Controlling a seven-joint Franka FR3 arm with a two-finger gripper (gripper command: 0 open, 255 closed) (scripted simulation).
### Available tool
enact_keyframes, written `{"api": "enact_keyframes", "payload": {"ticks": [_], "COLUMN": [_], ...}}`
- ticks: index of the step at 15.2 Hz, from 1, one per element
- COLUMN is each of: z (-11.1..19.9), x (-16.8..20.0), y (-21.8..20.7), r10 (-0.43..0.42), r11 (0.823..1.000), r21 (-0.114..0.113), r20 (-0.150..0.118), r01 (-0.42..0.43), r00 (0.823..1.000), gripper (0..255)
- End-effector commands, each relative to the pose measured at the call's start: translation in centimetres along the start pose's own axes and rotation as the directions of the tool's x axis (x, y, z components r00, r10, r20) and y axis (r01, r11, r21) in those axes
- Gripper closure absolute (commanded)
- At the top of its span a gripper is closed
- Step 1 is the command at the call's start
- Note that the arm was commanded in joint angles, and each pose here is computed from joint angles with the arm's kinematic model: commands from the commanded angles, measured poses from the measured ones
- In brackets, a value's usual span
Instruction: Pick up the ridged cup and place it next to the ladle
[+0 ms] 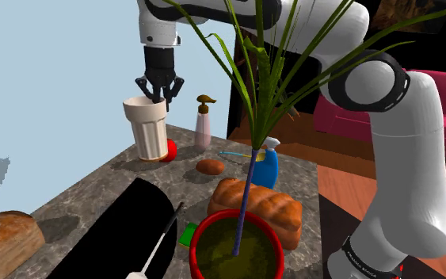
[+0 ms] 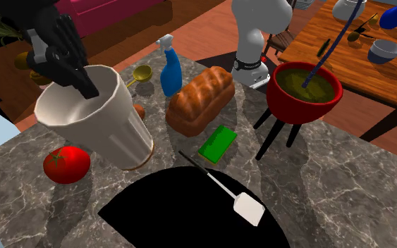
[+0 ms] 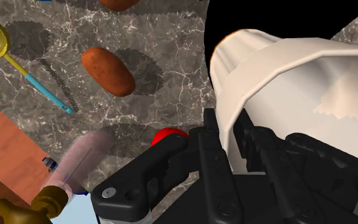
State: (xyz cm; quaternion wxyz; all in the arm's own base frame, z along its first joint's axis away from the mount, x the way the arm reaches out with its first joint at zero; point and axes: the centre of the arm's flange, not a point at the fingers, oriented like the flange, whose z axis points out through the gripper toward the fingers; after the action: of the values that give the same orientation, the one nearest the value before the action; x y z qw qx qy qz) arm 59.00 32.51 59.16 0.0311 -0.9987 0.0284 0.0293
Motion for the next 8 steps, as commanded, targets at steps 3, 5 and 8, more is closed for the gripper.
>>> {"api": "enact_keyframes", "payload": {"ticks": [3,5,8], "z": [1.5,2.2,3.4], "x": [3.2,4.8,7.2], "y": [4.0,5.9,8.8], "r10": [-0.001,-0.001,-0.001], "r11": [1.0,1.0,1.0], "r21": [0.001,0.001,0.001], "r20": [-0.001,-0.001,-0.001], "r01": [0.001,0.001,0.001], "r00": [1.0,1.0,1.0], "gripper": [255,255,255]}}
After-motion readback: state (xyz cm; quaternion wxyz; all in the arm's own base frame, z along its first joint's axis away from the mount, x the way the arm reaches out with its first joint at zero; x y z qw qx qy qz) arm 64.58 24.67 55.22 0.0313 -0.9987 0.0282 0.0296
